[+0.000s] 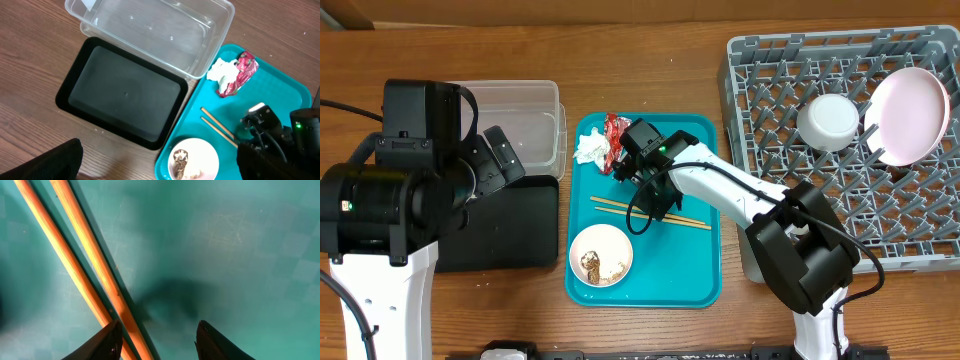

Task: Sort waste into correct bins and load items into the dishwasher
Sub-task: 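Lower the right gripper and grasp the wooden chopsticks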

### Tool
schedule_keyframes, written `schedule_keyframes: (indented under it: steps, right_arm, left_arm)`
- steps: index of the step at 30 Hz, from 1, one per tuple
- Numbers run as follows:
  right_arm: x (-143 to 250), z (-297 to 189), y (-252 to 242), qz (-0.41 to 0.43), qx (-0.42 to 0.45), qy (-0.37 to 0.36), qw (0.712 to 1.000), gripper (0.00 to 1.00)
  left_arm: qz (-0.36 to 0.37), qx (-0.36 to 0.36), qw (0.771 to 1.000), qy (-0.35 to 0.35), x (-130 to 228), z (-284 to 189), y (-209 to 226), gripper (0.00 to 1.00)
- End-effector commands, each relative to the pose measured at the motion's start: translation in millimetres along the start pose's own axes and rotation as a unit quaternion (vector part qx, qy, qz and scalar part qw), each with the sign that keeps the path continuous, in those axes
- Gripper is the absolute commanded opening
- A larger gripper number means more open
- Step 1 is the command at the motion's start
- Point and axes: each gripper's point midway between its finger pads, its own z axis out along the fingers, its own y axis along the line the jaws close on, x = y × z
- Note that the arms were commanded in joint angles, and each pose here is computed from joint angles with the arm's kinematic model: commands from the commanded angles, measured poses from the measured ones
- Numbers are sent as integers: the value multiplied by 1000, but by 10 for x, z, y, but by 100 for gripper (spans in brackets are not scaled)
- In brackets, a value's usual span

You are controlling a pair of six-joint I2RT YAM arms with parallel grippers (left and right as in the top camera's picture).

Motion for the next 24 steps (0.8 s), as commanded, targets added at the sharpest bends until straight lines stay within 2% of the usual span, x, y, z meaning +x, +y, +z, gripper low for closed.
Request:
schedule_keyframes:
  steps: [1,7,11,17,20,24]
  right_arm:
    - [10,57,-24,0,3,4,1000,50]
    - [44,109,0,0,-3,7,1000,46]
    - [200,207,40,4,-9,27,1000,43]
    - [278,254,58,19,-11,37,999,42]
    - [249,256,-9,18,7,32,999,24]
    - [176,255,-121,31,37,18,999,12]
  left_arm:
    - [-7,-6,1000,-6,-34,-4,20,100]
    - [-7,-6,1000,-6,-34,-4,20,100]
    - [-7,-6,1000,-6,-34,-4,20,100]
    - [-7,-6,1000,-6,-34,-4,20,100]
    - [-7,-6,1000,-6,-35,-3,20,100]
    - [-7,-6,1000,-6,-35,-3,20,100]
